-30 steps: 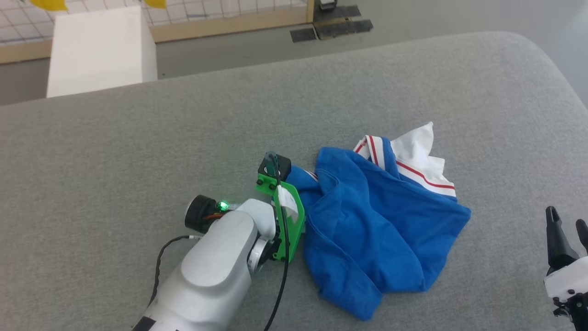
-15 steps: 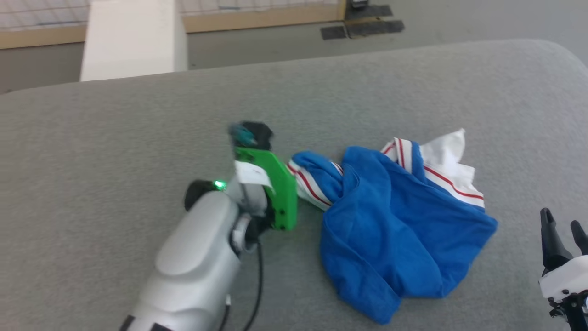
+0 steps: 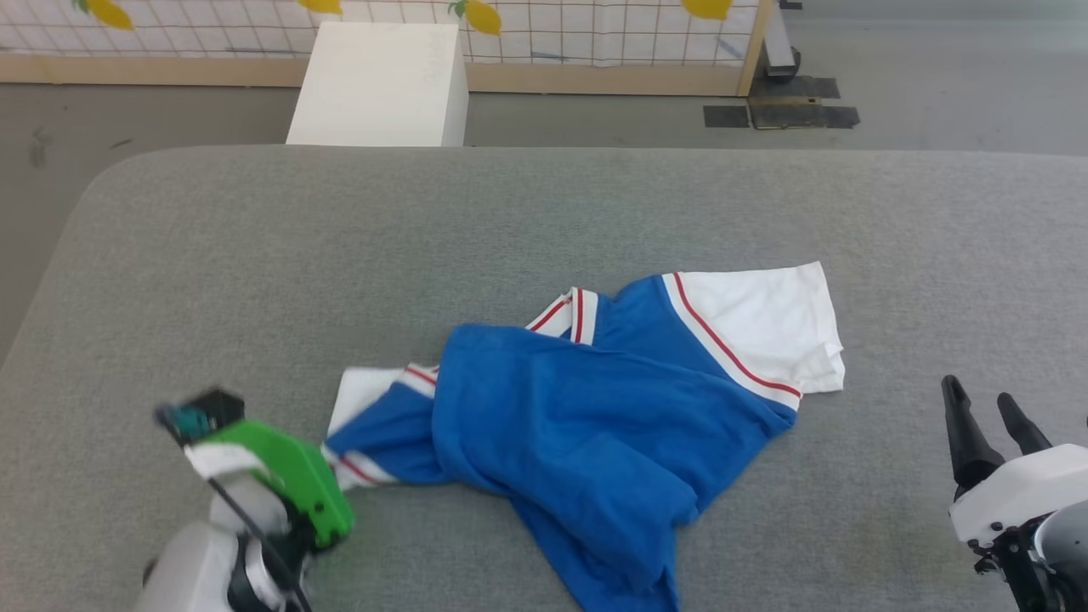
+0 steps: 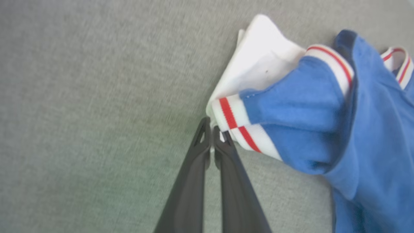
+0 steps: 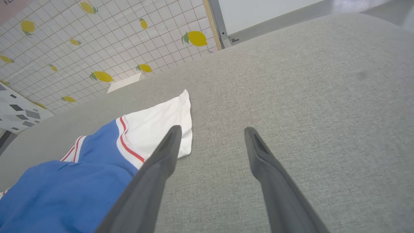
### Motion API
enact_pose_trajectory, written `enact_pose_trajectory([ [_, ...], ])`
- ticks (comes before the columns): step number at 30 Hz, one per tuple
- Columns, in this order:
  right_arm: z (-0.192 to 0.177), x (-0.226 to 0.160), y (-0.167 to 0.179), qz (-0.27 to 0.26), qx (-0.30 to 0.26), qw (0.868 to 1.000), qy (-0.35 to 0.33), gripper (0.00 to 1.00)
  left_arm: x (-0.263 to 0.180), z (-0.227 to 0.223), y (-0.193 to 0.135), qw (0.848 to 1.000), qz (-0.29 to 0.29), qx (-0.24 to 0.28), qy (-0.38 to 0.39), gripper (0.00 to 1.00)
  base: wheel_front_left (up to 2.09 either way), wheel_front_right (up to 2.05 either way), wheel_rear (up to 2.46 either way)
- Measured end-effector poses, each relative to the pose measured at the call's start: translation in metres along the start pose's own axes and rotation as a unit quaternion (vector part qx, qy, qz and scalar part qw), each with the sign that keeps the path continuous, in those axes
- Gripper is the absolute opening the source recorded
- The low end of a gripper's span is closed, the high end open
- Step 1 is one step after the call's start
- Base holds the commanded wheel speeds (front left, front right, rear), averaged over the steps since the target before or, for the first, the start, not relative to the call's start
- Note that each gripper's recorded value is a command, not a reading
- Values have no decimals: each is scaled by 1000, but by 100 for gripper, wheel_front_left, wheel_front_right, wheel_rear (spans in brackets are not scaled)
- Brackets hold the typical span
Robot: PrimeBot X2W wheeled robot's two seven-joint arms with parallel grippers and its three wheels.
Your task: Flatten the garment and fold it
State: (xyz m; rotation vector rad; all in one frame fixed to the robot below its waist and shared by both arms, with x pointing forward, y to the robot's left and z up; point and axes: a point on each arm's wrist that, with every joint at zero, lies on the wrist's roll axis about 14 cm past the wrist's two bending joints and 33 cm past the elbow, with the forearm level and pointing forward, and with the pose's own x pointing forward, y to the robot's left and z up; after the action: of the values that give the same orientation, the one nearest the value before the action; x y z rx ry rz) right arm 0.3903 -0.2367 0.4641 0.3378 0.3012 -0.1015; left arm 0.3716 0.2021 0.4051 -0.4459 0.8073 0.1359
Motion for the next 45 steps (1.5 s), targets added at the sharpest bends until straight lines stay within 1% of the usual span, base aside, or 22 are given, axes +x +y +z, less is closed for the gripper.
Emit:
enact_pose_trajectory([
  [2,-3,2,6,8,-2,1000,6,100,-3,-21,11,1000,9,-18,21,0,0,0,0],
  [3,-4,3,8,10,-2,1000,7,100,-5,-22,10,1000,7,-26,16,15,0,0,0],
  [4,-5,4,9,12,-3,1000,9,100,-6,-19,9,999,4,-32,5,80,0,0,0],
  [5,-6,5,10,14,-5,1000,11,100,-8,-12,7,999,-2,-39,-12,100,0,0,0],
  [7,-7,6,13,16,-8,1000,14,100,-13,5,4,997,-16,-49,-54,100,0,0,0],
  [8,-7,5,15,20,-11,1000,14,100,-24,35,3,990,-27,-54,-128,100,0,0,0],
  [11,-5,4,18,23,-15,1000,13,100,-45,71,5,969,-41,-53,-237,100,0,0,0],
  [13,-3,3,20,26,-19,999,11,100,-59,80,10,953,-38,-40,-297,100,0,0,0],
  [16,0,5,26,32,-31,999,13,100,-78,84,22,924,-21,-8,-381,100,0,0,0],
  [18,2,10,31,35,-45,998,22,100,-84,79,24,910,-15,10,-415,100,0,0,0],
  [19,3,13,34,36,-50,998,26,100,-84,75,24,909,-13,16,-417,100,0,0,0],
  [23,6,34,45,34,-112,991,69,100,-80,64,18,908,-10,31,-418,100,0,0,0],
  [24,3,40,46,34,-149,984,91,100,-79,63,17,909,-11,31,-416,100,0,0,0],
  [25,3,45,46,33,-170,980,102,100,-78,62,15,909,-12,31,-416,100,0,0,0],
  [27,8,60,51,34,-187,975,116,100,-76,62,13,908,-12,35,-418,100,0,0,0],
  [28,9,69,52,30,-211,968,130,100,-75,64,13,907,-12,37,-420,100,0,0,0],
  [30,10,84,51,23,-236,960,148,100,-71,66,10,906,-16,37,-421,100,0,0,0],
  [34,6,114,54,17,-270,946,177,100,-65,74,4,903,-18,44,-427,100,0,0,0],
  [36,-5,125,57,20,-286,937,198,100,-60,75,5,904,-16,46,-424,100,0,0,0],
  [39,-34,136,63,33,-303,923,237,100,-53,75,10,907,-8,45,-418,100,0,0,0],
  [42,-72,138,67,47,-321,900,292,100,-48,72,19,911,5,46,-409,100,0,0,0],
  [45,-85,144,72,55,-329,889,313,100,-43,67,27,915,16,47,-400,100,0,0,0],
])
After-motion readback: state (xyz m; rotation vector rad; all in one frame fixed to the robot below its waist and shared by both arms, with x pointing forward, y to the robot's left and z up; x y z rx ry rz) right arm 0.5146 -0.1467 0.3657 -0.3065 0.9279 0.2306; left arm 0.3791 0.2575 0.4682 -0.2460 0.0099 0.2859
